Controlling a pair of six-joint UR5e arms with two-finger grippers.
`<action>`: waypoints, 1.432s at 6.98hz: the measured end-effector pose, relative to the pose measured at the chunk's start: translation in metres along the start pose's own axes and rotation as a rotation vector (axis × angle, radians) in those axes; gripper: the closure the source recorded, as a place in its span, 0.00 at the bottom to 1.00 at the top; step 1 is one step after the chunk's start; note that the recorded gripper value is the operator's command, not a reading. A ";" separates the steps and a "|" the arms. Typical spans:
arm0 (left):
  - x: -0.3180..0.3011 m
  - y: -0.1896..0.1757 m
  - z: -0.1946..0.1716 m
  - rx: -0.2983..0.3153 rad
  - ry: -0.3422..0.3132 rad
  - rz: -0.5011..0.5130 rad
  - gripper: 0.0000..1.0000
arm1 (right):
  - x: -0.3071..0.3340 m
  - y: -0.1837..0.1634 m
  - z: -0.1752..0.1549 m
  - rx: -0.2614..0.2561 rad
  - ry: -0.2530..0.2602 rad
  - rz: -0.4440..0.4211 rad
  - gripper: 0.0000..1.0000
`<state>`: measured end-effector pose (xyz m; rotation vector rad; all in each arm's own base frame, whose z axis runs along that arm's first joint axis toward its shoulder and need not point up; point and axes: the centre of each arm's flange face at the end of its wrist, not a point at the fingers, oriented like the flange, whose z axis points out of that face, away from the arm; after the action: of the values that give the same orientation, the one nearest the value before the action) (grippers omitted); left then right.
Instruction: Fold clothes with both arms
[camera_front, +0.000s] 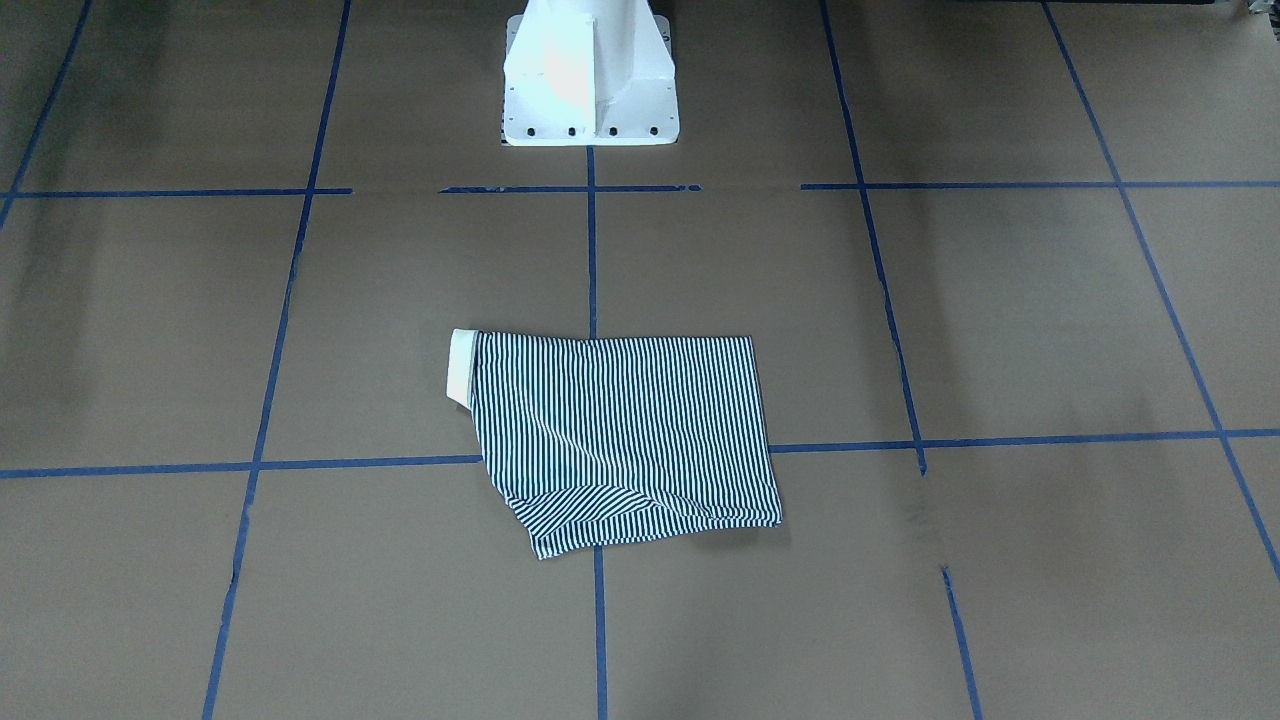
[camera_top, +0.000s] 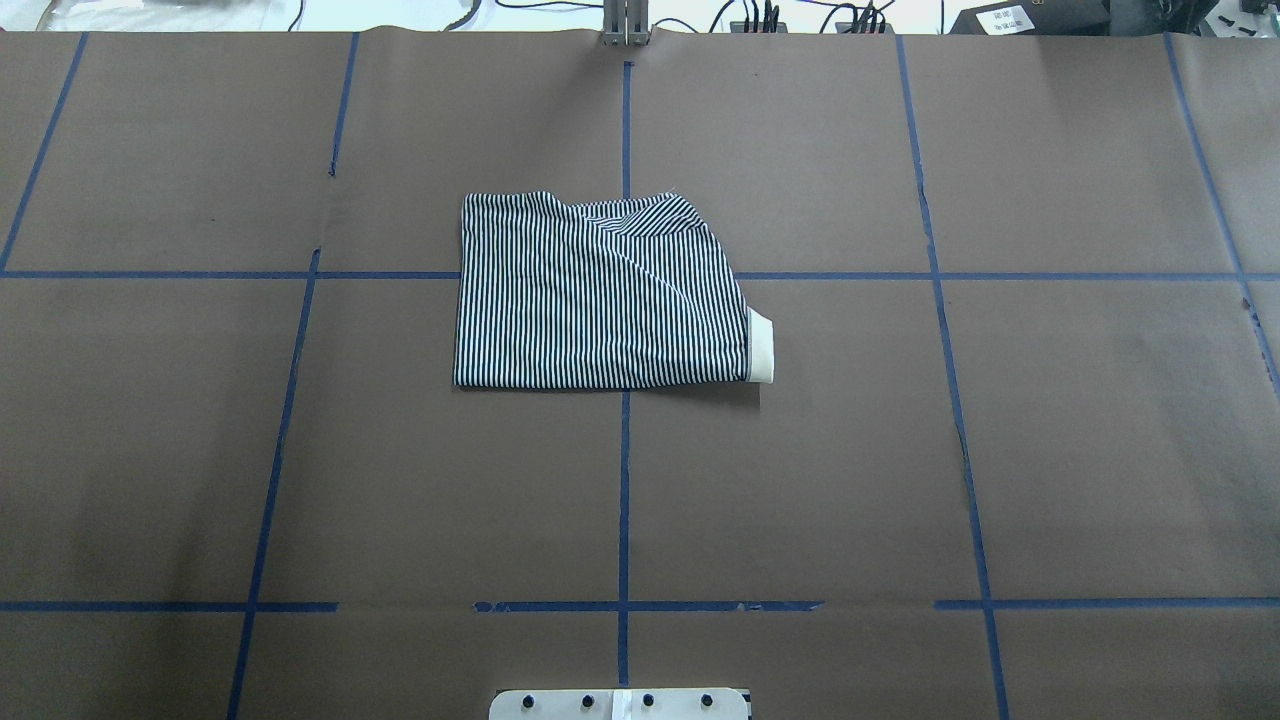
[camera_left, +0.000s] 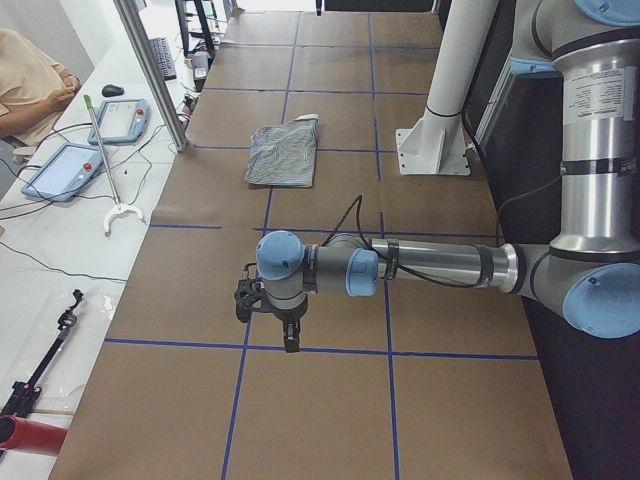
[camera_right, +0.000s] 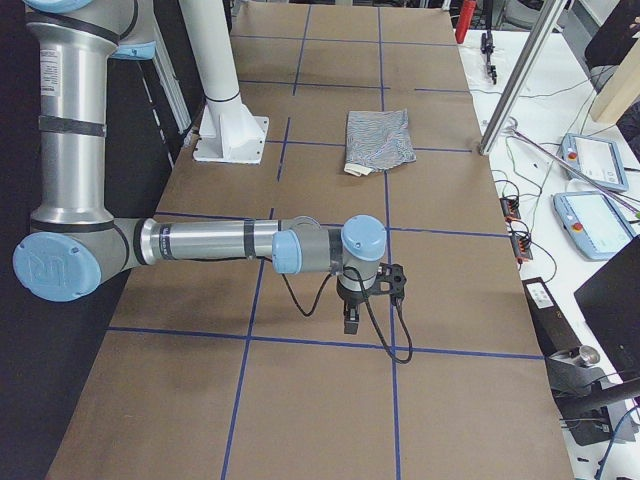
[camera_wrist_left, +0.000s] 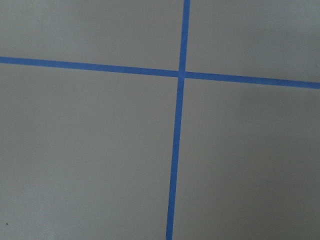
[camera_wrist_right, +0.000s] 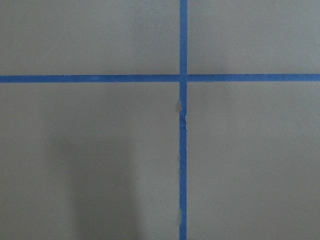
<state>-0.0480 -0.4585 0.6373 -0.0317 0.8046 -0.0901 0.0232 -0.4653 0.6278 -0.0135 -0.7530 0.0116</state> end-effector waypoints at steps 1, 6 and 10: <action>-0.001 -0.003 0.001 -0.002 0.002 -0.003 0.00 | 0.000 0.000 0.000 0.000 0.000 -0.002 0.00; -0.001 -0.006 0.002 0.001 0.012 -0.001 0.00 | -0.001 0.000 -0.001 0.003 -0.002 -0.007 0.00; 0.003 -0.008 -0.001 0.008 0.013 0.005 0.00 | 0.000 0.000 0.001 0.001 0.016 -0.053 0.00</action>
<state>-0.0475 -0.4667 0.6350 -0.0216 0.8170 -0.0884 0.0228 -0.4650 0.6282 0.0071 -0.7369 -0.0387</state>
